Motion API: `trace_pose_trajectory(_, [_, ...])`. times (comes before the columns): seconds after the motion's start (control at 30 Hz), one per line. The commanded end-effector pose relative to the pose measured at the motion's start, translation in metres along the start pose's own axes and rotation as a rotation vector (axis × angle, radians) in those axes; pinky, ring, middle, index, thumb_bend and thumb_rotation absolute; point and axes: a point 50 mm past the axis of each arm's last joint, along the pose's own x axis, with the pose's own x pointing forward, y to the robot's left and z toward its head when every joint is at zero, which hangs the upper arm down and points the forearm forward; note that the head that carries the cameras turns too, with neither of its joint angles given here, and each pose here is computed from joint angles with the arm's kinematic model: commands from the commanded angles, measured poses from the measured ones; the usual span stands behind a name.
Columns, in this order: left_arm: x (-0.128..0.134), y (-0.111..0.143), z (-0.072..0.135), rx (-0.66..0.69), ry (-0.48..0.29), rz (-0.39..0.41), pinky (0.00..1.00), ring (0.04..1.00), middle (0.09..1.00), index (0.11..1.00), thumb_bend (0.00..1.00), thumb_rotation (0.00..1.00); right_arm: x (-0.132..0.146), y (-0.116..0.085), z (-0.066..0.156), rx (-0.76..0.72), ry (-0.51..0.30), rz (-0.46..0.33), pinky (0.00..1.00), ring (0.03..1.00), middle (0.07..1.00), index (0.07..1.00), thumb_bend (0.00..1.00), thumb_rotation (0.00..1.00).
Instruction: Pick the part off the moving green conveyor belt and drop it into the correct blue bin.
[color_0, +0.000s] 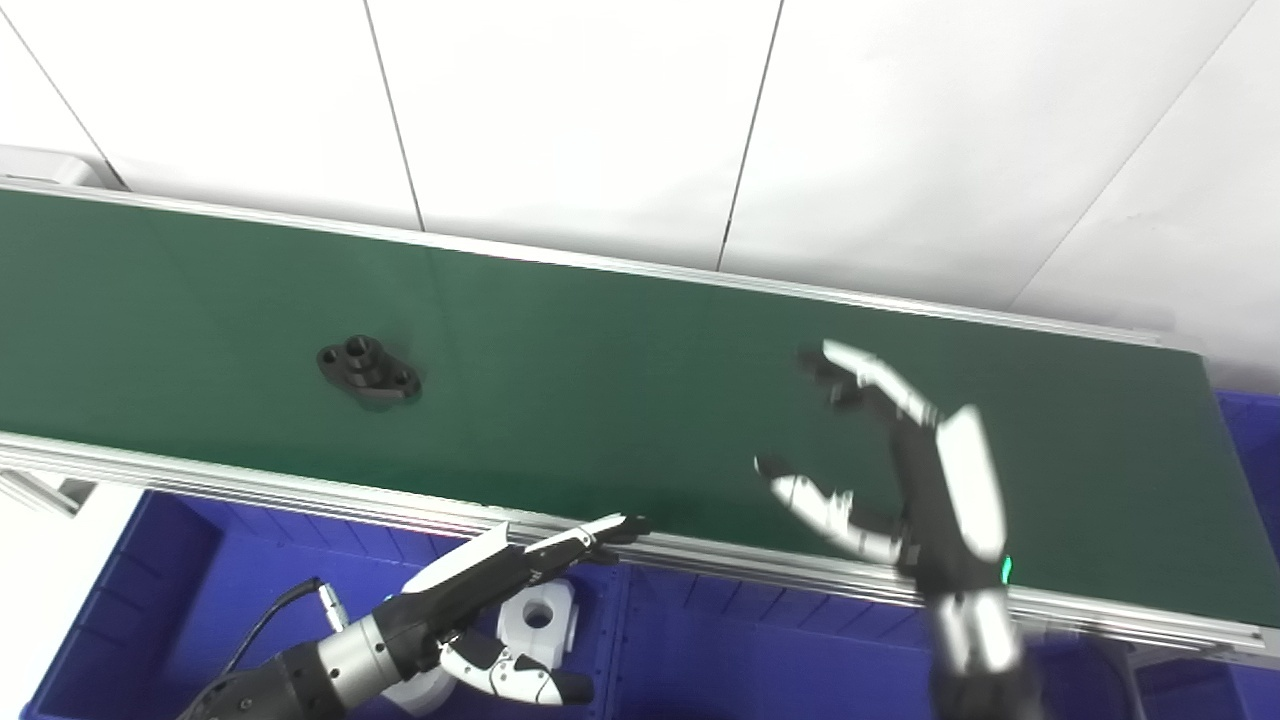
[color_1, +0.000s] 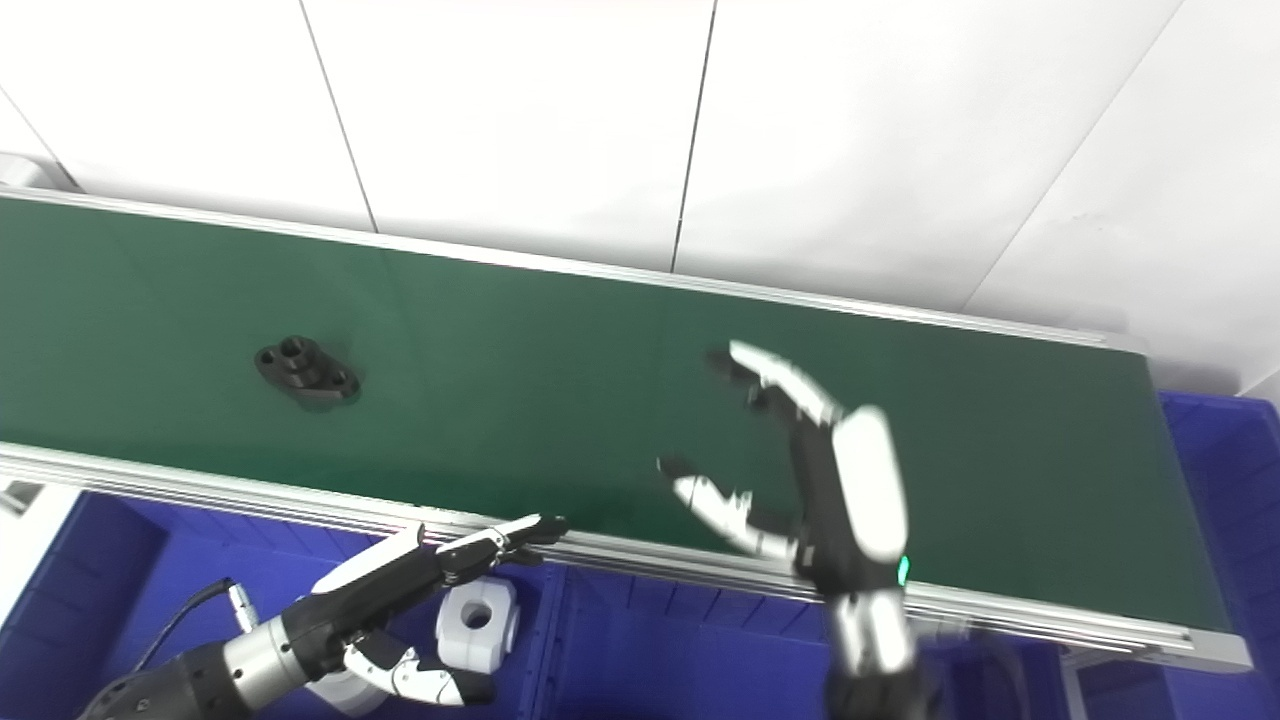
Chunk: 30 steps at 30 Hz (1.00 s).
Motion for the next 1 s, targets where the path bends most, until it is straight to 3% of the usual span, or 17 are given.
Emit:
trace_pose_trajectory(0.0, [0.005,0.006,0.007,0.039,-0.042,-0.001,0.90,0.964,0.989,0.950,0.40,0.35,0.029,-0.019,0.013,-0.059,-0.021,0.003,0.63,0.696,0.720,0.723,0.69,0.27])
trace_pose_trajectory(0.2, [0.007,0.005,0.008,0.039,-0.039,-0.009,0.90,0.962,0.988,0.953,0.40,0.35,0.088,-0.042,0.034,-0.171,0.017,0.120,0.53,0.604,0.645,0.679,0.80,0.17])
trace_pose_trajectory(0.33, [0.010,0.005,0.008,0.032,-0.030,-0.015,0.90,0.963,0.991,0.953,0.41,0.36,0.129,-0.039,0.041,-0.279,0.038,0.247,0.52,0.583,0.634,0.660,0.86,0.13])
trace_pose_trajectory(0.43, [0.011,0.003,0.009,0.028,-0.026,-0.023,0.91,0.963,0.993,0.956,0.40,0.36,0.155,-0.030,0.045,-0.337,0.079,0.319,0.53,0.590,0.635,0.662,0.89,0.12])
trace_pose_trajectory(0.67, [0.012,0.002,0.012,0.050,-0.027,-0.032,0.90,0.964,0.995,0.959,0.41,0.39,0.203,0.007,0.059,-0.382,0.104,0.472,0.43,0.517,0.593,0.649,0.90,0.05])
trace_pose_trajectory(0.8, [0.012,0.000,0.012,0.048,-0.020,-0.032,0.90,0.967,0.996,0.962,0.42,0.42,0.221,0.029,0.066,-0.460,0.114,0.549,0.34,0.426,0.511,0.621,0.91,0.04])
trace_pose_trajectory(0.83, [0.012,0.000,0.013,0.048,-0.019,-0.032,0.91,0.968,0.999,0.965,0.42,0.42,0.223,0.032,0.068,-0.468,0.114,0.557,0.32,0.399,0.490,0.607,0.68,0.01])
trace_pose_trajectory(0.9, [0.008,-0.006,0.012,0.030,-0.011,-0.017,0.91,0.970,1.000,0.965,0.42,0.42,0.230,0.044,0.070,-0.479,0.130,0.589,0.34,0.432,0.440,0.543,0.56,0.00])
trace_pose_trajectory(0.97, [0.004,-0.010,0.011,0.021,-0.004,-0.006,0.91,0.972,1.000,0.966,0.42,0.42,0.236,0.054,0.070,-0.499,0.155,0.614,0.35,0.444,0.428,0.535,0.54,0.00])
